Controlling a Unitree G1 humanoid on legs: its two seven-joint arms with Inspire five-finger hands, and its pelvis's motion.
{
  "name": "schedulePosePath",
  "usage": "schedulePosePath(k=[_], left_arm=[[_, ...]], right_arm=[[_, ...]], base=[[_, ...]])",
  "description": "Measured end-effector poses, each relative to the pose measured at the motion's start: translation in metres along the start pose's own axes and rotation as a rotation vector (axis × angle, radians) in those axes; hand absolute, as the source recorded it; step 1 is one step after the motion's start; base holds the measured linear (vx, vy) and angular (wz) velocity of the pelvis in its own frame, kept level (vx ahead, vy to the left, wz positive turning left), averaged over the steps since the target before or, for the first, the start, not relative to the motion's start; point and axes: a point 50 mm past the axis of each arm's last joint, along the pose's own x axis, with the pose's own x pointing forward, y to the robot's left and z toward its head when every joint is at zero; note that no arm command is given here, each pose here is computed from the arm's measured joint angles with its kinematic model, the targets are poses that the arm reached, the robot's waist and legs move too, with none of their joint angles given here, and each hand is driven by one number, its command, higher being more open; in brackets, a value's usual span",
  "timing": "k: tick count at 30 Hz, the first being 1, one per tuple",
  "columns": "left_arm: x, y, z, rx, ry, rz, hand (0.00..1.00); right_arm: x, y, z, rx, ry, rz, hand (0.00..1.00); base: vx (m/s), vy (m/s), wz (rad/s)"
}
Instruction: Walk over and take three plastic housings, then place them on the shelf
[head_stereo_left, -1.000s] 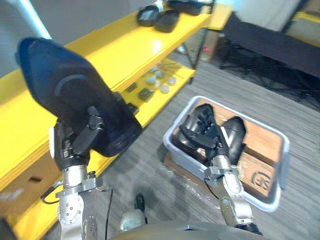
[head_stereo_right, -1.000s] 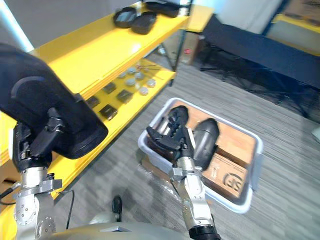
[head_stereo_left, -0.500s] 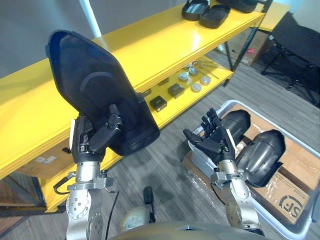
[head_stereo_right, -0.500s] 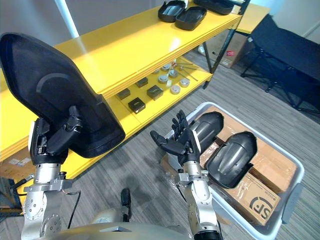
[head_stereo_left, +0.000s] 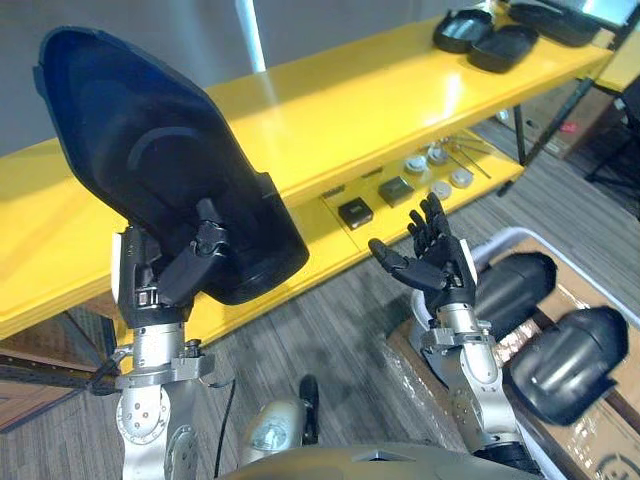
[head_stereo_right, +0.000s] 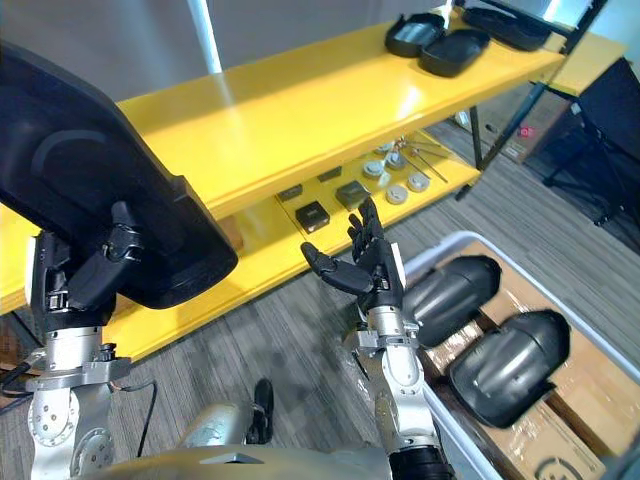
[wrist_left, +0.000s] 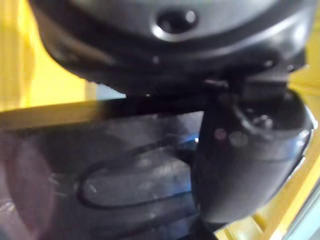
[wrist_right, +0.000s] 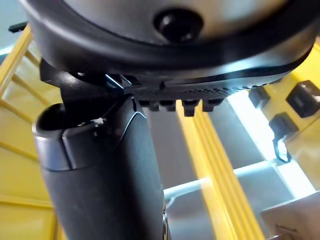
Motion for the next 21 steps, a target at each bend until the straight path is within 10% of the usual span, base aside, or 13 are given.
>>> schedulePosePath(k=[21], left_arm=[[0.018, -0.01, -0.04, -0.06, 0.112, -0.002, 0.0]], right_arm=[[0.002, -0.065, 0.053, -0.088, -0.219, -0.126, 1.0]], base=[[0.3, -0.03, 0.57]])
